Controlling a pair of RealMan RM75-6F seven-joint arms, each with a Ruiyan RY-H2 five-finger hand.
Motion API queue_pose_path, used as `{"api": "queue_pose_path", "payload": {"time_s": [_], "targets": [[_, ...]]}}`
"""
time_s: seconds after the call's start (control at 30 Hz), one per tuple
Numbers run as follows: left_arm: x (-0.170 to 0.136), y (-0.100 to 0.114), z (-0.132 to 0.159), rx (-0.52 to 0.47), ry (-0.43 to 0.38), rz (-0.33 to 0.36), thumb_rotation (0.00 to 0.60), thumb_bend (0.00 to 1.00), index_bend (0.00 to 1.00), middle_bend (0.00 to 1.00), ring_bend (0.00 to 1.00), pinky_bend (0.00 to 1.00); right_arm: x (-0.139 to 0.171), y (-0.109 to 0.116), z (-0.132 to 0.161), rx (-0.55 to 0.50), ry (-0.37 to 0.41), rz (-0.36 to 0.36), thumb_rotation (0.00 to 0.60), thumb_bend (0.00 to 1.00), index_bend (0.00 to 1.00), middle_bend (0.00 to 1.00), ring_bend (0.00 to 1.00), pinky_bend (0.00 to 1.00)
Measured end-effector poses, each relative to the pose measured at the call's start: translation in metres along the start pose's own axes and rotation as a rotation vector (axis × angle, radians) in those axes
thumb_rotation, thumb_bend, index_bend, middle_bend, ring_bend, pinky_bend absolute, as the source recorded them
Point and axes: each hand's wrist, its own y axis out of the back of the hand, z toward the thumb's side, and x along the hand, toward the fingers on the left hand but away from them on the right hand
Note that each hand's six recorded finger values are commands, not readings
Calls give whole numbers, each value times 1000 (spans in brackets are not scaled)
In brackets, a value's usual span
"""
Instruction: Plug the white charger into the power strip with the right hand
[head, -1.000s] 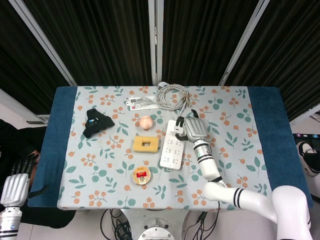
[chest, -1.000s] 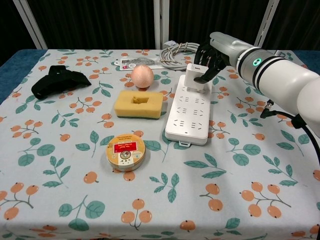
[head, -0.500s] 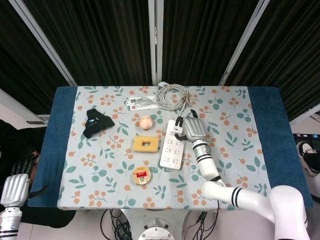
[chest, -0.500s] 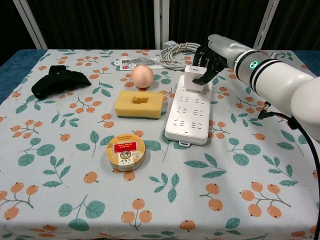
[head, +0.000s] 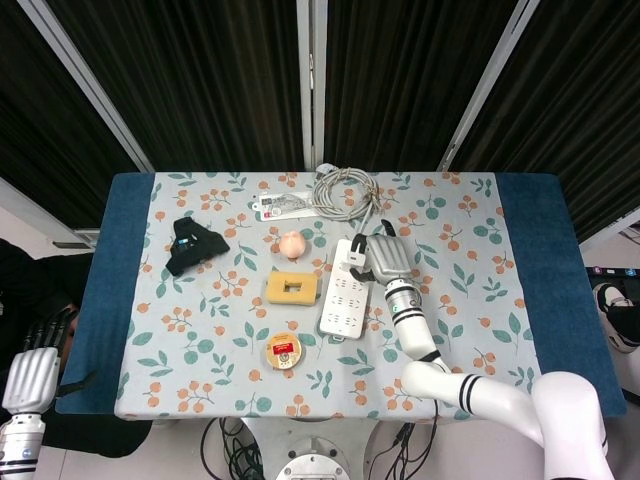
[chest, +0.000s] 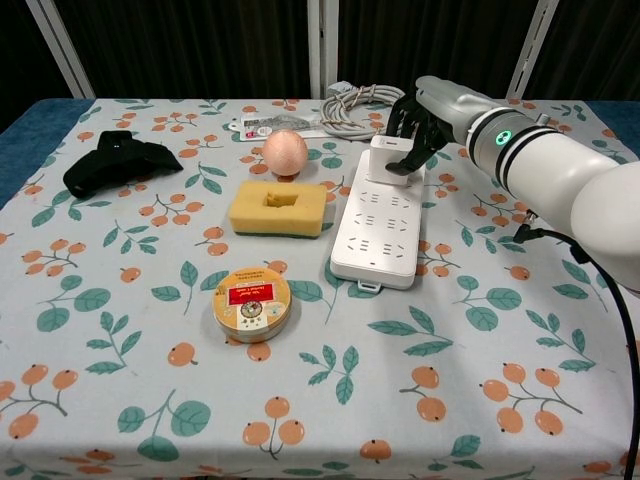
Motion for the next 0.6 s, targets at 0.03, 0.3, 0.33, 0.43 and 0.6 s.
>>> {"api": "queue_pose_path", "payload": {"time_s": [0.03, 0.3, 0.33, 0.43, 0.6], "targets": [[0, 0, 0, 0, 0, 0, 600, 137, 63, 31, 0, 0, 0, -1, 0, 1, 1, 1, 600, 531, 787, 663, 414, 0], [0, -1, -1, 0, 1, -1, 600, 137, 63, 31, 0, 0, 0, -5, 0, 11, 4, 3, 600, 531, 783, 655, 414, 0], [0, -1, -1, -1, 2, -1, 600, 137, 63, 31, 0, 0, 0, -5, 0, 13, 5, 4, 600, 531, 768, 640, 413, 0], [0, 0, -1, -1, 2, 1, 600, 137, 63, 31, 0, 0, 1, -4, 0, 15, 11, 8, 600, 520, 671, 575, 389, 0], [0, 0, -1, -1, 0, 3, 600, 136, 63, 31, 0, 0, 4, -1, 1, 16, 21, 15, 600, 445, 486, 474, 292, 0]]}}
